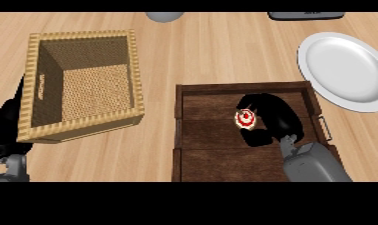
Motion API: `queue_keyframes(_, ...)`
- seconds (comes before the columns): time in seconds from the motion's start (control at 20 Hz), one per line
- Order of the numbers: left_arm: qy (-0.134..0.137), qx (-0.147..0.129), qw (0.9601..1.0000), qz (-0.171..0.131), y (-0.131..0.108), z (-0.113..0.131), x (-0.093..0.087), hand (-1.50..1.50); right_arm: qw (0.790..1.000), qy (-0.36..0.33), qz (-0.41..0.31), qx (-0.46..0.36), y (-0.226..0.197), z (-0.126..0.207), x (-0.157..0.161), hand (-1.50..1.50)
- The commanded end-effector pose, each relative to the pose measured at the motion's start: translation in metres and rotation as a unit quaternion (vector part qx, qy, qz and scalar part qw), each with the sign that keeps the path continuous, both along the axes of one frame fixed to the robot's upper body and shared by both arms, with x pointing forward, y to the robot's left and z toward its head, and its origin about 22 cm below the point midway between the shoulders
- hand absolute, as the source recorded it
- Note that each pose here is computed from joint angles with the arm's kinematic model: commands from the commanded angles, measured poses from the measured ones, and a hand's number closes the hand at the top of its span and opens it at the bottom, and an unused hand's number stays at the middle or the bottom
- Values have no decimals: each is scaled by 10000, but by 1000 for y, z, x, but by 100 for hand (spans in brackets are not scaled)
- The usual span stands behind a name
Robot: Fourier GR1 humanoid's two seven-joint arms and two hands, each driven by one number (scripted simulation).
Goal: Pick the cupcake from the tray and place it in the plate
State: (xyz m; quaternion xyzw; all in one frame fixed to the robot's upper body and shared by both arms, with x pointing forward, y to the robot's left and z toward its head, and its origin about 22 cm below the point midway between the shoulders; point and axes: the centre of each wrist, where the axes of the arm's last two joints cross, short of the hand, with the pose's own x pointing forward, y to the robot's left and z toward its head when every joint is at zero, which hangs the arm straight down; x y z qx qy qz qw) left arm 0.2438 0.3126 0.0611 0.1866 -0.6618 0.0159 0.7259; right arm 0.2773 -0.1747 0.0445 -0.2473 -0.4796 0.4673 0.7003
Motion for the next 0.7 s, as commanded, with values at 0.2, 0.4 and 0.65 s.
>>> queue_keyframes(0.2,809,-419,9945,-513,-46,-51,-11,0,9980,-538,-30,-330,-2,6,8,150)
queue_keyframes(0.4,915,-499,9940,-339,-40,-40,-4,0,9883,-1276,-594,-586,-13,8,7,150)
queue_keyframes(0.65,799,-498,9946,-440,-35,-34,-2,0,9795,-1752,826,-555,-58,19,9,150)
